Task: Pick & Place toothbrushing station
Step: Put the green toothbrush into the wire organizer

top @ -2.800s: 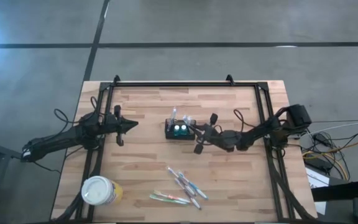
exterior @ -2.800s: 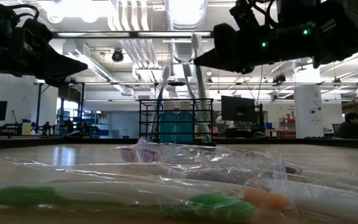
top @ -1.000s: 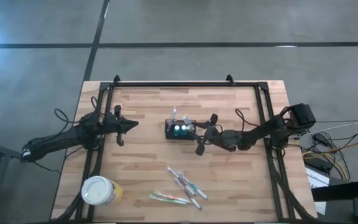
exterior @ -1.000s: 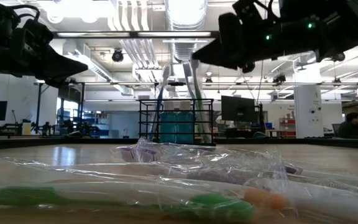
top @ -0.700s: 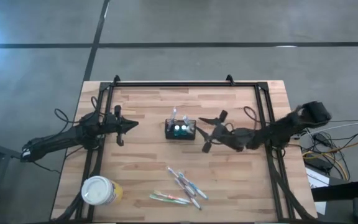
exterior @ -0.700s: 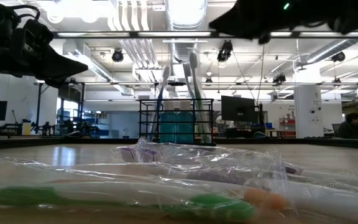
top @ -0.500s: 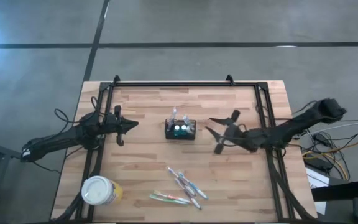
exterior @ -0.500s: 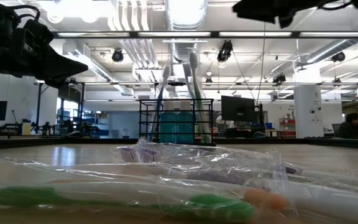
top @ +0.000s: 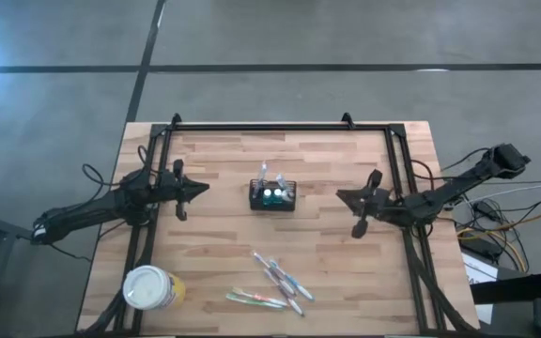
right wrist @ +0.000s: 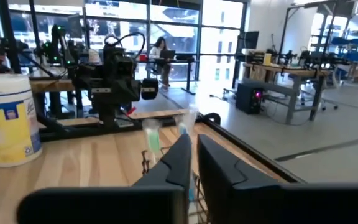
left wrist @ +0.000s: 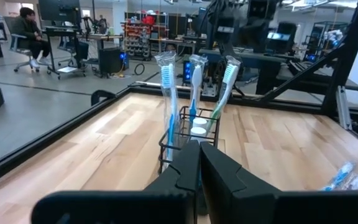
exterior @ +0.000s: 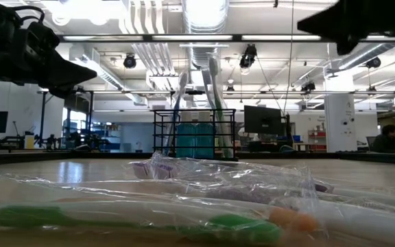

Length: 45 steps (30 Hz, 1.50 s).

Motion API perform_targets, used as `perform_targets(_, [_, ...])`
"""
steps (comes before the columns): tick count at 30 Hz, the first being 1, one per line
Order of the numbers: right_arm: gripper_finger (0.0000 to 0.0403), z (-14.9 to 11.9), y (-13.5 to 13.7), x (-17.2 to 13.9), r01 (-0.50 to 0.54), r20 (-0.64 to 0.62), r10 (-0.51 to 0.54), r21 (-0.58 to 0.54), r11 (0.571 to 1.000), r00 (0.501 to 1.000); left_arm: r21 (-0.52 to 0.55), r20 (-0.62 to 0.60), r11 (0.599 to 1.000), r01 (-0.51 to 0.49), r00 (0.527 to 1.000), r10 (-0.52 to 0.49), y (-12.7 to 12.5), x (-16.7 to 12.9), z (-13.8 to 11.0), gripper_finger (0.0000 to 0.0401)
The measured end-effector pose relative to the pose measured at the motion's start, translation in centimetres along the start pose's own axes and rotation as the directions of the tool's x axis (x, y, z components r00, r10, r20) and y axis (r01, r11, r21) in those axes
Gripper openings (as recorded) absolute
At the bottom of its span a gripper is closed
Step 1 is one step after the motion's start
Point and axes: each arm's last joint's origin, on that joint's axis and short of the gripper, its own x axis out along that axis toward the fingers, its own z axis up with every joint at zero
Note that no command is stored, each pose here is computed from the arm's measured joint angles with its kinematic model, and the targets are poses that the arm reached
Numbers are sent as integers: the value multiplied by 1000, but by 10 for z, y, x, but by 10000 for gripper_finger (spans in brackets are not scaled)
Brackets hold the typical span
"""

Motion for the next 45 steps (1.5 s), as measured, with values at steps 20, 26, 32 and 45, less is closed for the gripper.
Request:
perform_targets(20, [8,-33,-6,-11,-146,-8,147,68,987,989,51,-50,999,0,999,2,0,-2,3,11])
perform_targets(26, [8,-29,4,-2,-143,-124,160,140,980,979,84,-89,996,0,996,7,-1,-3,5,9])
perform_targets(32, [8,-15,53,39,-58,-395,81,68,996,915,38,-89,999,-9,996,12,0,-3,4,20])
perform_targets(45, [8,-9,206,147,-237,-679,200,39,971,706,-7,-91,1000,-15,996,14,0,-3,4,17])
